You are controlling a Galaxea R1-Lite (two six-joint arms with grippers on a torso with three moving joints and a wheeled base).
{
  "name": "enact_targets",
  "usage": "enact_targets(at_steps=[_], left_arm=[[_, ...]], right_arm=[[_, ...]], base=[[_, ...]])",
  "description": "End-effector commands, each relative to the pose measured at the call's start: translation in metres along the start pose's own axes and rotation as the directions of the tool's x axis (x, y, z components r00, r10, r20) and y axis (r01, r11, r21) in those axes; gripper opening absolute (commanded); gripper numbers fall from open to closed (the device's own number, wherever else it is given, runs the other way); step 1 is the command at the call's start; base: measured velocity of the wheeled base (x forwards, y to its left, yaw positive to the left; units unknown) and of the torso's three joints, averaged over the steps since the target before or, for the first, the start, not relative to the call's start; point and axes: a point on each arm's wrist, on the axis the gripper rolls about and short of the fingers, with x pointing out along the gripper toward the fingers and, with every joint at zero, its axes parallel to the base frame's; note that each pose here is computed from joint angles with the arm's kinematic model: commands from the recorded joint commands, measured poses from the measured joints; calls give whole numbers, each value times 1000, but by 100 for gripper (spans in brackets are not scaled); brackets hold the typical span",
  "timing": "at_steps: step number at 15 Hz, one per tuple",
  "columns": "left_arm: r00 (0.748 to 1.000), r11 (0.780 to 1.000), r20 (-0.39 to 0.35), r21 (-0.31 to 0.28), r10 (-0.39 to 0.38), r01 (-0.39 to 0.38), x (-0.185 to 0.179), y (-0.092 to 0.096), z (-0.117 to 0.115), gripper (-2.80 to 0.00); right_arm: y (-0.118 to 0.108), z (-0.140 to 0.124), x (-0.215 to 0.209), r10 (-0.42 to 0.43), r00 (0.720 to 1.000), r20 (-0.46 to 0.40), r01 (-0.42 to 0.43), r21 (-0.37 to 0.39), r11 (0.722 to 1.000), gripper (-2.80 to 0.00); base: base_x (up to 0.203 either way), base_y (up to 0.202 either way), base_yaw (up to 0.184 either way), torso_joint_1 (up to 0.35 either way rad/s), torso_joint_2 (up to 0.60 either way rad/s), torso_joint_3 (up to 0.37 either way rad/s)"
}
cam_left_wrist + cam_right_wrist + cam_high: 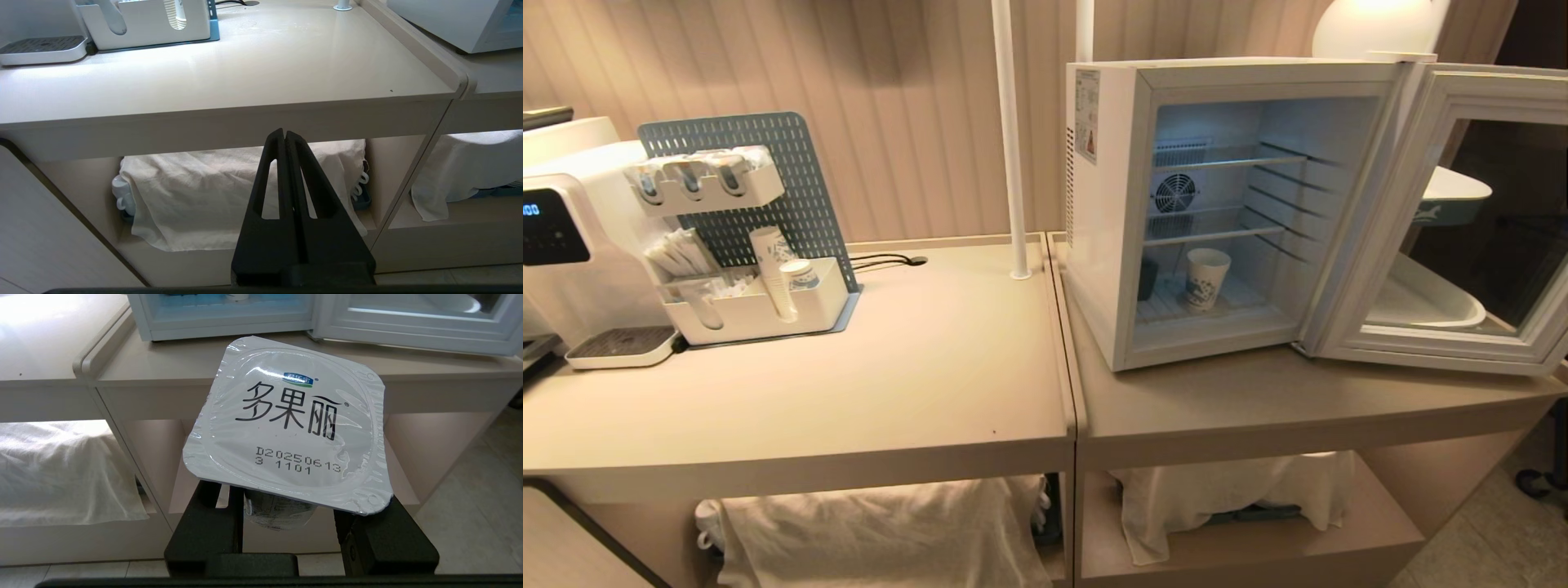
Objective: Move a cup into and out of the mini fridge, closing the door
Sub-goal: Put the yoghurt in the freezer
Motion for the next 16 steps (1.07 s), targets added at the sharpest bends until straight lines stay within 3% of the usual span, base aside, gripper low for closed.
enact_targets(at_steps=[1, 12, 16], left_arm=[[1000, 1000, -1, 0, 2, -2, 0, 0, 0, -280], [1000, 1000, 1, 0, -1, 1, 0, 0, 0, -280], [1000, 1000, 1, 0, 1, -1, 0, 0, 0, -280]], right_arm=[[0, 1, 0, 1, 1000, 1, -1, -1, 1000, -280], [0, 0, 0, 1, 1000, 1, -1, 0, 1000, -280], [0, 1, 0, 1, 1000, 1, -1, 0, 1000, -280]], base=[[0, 0, 0, 0, 0, 0], [0, 0, 0, 0, 0, 0], [145, 0, -1, 5, -2, 0]])
